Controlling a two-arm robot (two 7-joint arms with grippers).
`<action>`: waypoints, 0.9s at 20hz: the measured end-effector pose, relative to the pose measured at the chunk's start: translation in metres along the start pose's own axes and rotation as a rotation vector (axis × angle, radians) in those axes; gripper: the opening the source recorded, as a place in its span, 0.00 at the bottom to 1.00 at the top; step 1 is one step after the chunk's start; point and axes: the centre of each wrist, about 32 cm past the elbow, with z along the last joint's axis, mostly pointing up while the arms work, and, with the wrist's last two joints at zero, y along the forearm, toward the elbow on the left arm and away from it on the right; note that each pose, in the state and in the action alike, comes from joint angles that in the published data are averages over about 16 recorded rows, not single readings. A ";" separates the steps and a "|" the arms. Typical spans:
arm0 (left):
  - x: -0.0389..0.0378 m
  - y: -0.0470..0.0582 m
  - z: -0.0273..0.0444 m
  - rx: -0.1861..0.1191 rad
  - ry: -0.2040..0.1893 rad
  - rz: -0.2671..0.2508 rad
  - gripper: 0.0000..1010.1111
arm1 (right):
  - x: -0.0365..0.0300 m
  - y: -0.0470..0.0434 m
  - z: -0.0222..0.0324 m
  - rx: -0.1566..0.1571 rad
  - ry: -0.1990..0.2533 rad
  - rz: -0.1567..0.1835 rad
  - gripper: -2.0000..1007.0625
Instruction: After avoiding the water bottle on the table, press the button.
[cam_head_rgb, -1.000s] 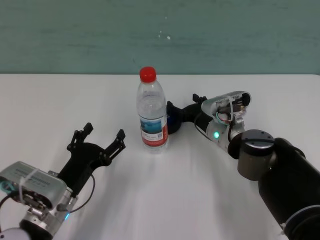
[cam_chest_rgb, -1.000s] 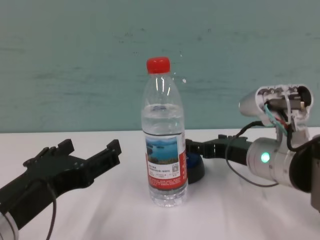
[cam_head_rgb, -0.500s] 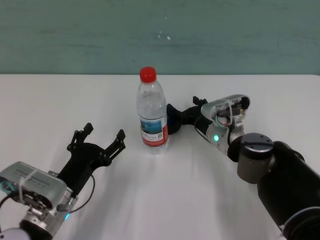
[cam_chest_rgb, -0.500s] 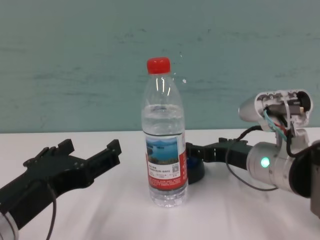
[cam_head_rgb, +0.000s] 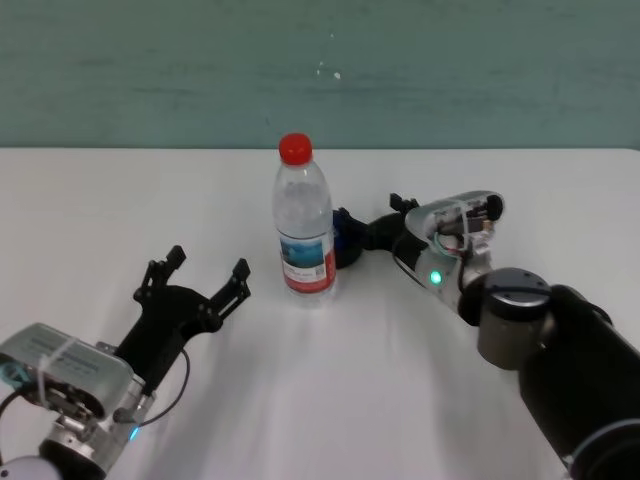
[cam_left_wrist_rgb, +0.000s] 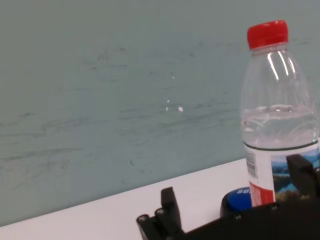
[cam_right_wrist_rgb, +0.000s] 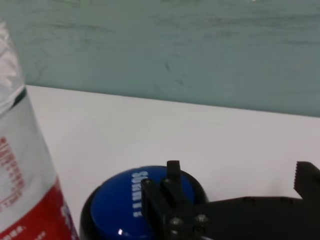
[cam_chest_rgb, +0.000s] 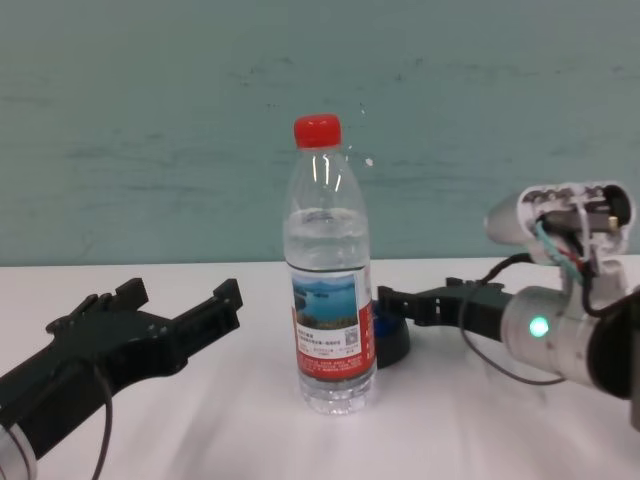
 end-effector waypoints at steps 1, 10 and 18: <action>0.0000 0.000 0.0000 0.000 0.000 0.000 1.00 | 0.0003 -0.0023 0.0007 0.006 0.001 -0.004 1.00; 0.0000 0.000 0.0000 0.000 0.000 0.000 1.00 | 0.0014 -0.0369 0.0122 0.092 0.009 -0.037 1.00; 0.0000 0.000 0.0000 0.000 0.000 0.000 1.00 | -0.0053 -0.0769 0.0214 0.173 0.012 -0.050 1.00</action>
